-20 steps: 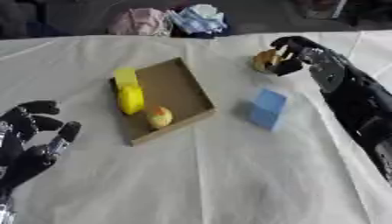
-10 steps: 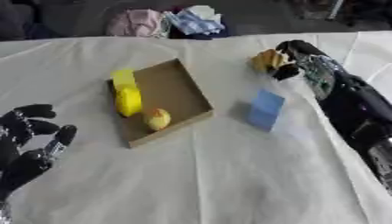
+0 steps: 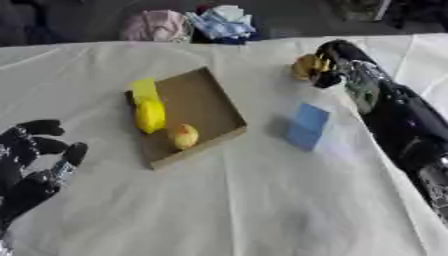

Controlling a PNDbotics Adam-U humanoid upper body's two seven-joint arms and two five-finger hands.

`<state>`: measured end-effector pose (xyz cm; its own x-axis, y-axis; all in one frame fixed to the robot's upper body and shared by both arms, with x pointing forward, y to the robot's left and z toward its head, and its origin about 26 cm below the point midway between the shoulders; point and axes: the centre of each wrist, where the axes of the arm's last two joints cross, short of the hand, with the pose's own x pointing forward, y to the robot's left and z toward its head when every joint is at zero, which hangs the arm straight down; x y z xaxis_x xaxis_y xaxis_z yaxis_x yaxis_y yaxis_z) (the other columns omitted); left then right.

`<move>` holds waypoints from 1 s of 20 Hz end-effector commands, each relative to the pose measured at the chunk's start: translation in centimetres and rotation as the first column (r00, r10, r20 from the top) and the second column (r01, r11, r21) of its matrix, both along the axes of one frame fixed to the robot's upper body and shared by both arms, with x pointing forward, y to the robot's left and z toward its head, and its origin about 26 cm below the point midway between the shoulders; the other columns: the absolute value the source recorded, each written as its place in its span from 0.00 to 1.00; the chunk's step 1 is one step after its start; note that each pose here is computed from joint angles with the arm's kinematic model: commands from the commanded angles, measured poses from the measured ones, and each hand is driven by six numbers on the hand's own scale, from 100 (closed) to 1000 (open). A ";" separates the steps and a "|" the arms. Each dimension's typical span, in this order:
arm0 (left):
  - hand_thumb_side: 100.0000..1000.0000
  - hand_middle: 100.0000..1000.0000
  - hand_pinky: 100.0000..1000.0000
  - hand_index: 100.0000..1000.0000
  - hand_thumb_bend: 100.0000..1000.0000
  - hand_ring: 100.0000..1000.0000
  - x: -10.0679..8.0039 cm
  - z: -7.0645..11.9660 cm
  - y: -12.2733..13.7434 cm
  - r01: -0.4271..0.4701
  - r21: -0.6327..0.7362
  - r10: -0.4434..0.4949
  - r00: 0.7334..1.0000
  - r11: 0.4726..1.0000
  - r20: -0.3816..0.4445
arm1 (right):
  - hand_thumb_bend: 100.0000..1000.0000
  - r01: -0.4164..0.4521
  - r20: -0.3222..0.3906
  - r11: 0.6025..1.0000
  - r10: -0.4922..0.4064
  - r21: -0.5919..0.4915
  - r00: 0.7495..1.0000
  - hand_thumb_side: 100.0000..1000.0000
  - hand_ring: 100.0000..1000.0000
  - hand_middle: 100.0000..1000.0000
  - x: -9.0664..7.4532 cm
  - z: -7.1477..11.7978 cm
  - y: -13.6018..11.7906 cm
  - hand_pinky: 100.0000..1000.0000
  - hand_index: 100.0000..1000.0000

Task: Pick up objects on the table and place them in the box.

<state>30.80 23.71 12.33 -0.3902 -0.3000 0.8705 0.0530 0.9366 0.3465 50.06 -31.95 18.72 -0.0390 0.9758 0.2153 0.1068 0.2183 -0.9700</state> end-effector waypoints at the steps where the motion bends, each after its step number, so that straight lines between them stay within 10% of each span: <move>1: 0.31 0.57 0.64 0.70 0.54 0.53 -0.1 0.7 0.0 0.002 0.000 -0.002 1.000 1.000 0.025 | 0.00 -0.135 0.093 0.991 0.136 -0.021 0.986 0.00 0.57 0.48 0.1 4.1 2.0 0.62 0.34; 12: 0.31 0.57 0.64 0.70 0.53 0.53 -0.1 0.8 -0.2 0.012 -0.013 -0.011 1.000 1.000 0.028 | 0.00 -0.598 -0.087 0.791 0.591 -0.132 0.802 0.00 0.59 0.51 -1.0 5.0 13.0 0.65 0.38; 20: 0.32 0.57 0.64 0.70 0.52 0.53 -0.1 0.8 -0.5 0.026 -0.021 -0.025 0.999 0.999 0.025 | 0.00 -0.621 -0.175 0.777 0.600 -0.107 0.781 0.03 0.60 0.54 -0.6 1.9 15.6 0.65 0.48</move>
<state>30.78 23.41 12.26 -0.3901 -0.2791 0.8774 0.0643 0.9424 0.3284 49.28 -16.54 19.66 -0.6187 0.7742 0.1334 -0.1488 0.0512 -0.9875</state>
